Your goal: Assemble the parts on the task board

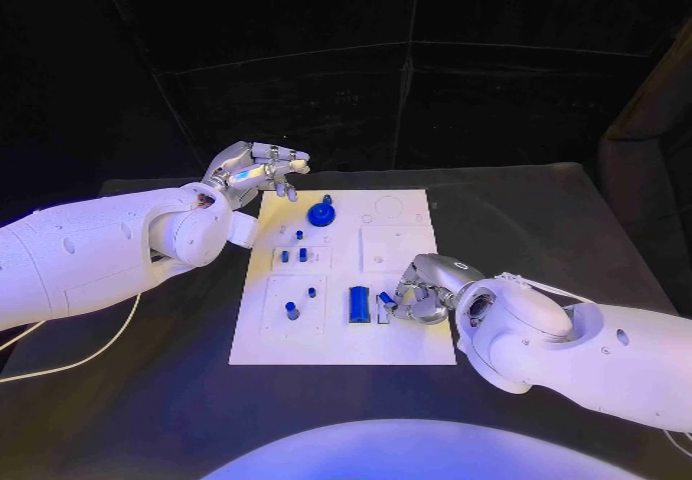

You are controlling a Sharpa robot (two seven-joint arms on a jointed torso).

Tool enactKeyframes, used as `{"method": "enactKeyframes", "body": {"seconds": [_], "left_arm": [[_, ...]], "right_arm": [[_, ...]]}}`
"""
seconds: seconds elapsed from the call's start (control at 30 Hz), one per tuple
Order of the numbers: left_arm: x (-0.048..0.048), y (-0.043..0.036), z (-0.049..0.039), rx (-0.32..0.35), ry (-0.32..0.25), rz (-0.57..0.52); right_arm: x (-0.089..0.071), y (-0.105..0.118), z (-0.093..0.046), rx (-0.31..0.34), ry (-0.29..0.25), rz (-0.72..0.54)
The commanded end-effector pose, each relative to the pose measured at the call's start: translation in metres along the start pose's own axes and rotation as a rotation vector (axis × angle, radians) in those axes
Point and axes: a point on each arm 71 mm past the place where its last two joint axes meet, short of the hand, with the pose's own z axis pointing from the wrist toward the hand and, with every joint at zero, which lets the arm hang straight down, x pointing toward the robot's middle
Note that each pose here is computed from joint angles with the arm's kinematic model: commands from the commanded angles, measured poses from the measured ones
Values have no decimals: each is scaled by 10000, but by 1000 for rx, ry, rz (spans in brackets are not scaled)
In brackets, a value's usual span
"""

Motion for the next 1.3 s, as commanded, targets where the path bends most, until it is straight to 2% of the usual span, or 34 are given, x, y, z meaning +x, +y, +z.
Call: {"method": "enactKeyframes", "body": {"seconds": [0.03, 1.3], "left_arm": [[10, -15, 4, 5, 3, -4], [27, -9, 12, -6, 13, -7]], "right_arm": [[23, 6, 8, 11, 33, -1], [68, 93, 80, -2, 45, -18]]}}
